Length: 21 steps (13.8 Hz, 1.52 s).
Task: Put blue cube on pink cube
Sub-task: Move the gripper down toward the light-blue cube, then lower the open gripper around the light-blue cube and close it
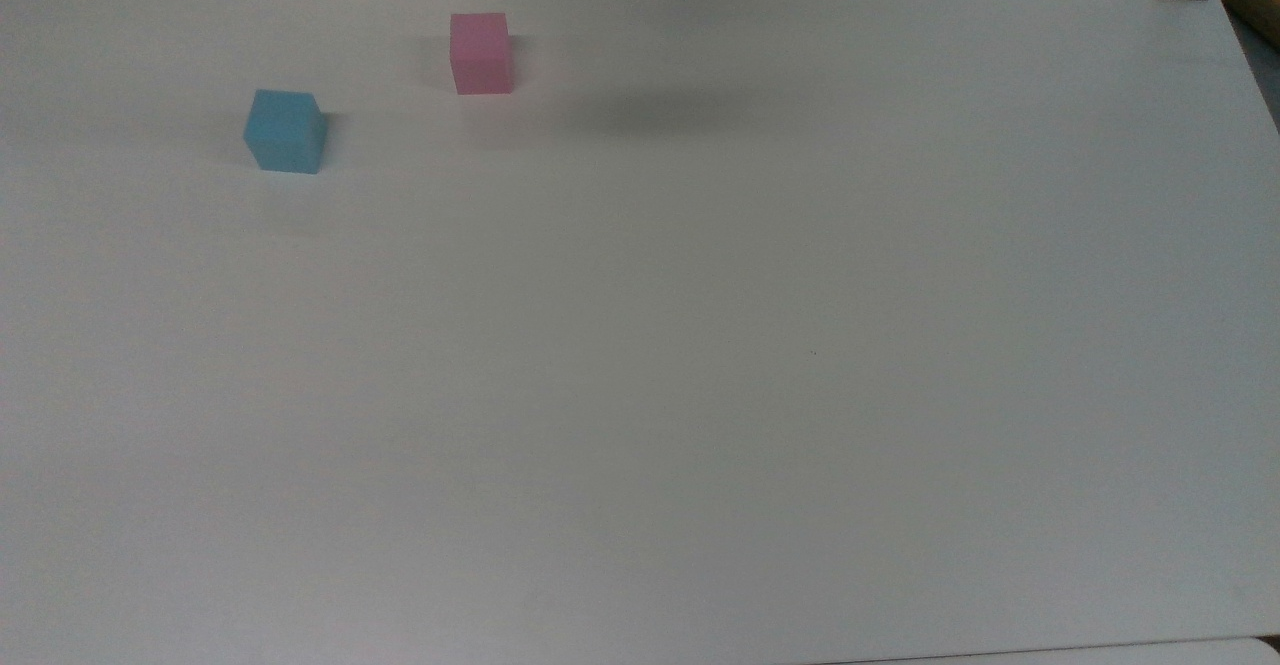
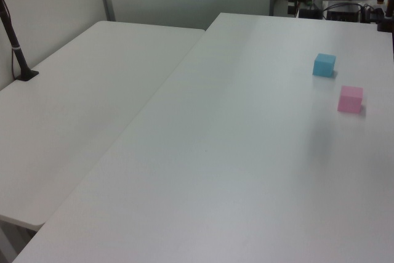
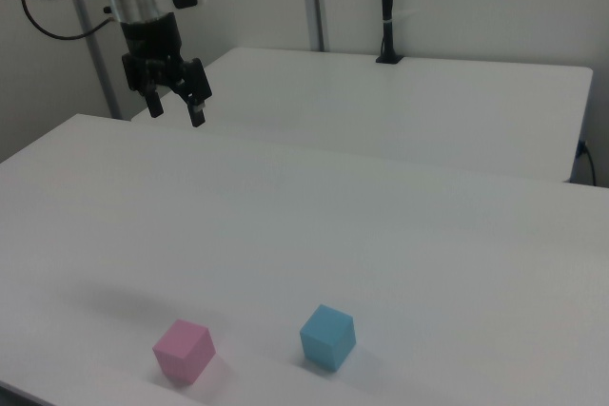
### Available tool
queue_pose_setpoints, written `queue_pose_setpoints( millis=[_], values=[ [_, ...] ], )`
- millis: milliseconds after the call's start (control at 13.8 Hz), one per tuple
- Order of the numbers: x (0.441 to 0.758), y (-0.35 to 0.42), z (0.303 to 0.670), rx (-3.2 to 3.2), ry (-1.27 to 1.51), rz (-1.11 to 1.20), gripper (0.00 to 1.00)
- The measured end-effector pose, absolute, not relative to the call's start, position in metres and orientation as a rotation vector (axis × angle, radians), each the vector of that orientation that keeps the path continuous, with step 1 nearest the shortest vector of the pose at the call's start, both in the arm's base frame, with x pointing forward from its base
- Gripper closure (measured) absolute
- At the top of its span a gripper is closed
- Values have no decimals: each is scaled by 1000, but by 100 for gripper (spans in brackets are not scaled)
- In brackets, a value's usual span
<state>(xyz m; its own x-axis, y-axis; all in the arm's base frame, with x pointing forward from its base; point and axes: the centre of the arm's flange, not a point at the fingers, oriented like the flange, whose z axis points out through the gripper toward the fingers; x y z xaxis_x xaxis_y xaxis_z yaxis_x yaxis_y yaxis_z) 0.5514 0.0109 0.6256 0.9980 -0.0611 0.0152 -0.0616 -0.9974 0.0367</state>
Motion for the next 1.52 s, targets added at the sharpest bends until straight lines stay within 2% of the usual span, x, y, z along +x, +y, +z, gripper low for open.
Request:
queue_pose_setpoints(
  millis=[217, 580, 1159, 1377, 1522],
  values=[
    [552, 0, 626, 3101, -125, 21, 0],
    [545, -83, 625, 3094, -201, 7, 0],
    [485, -235, 642, 3090, -191, 14, 0],
    [476, -252, 622, 3104, -206, -41, 0],
    [477, -259, 583, 3102, -175, -20, 0]
  ],
)
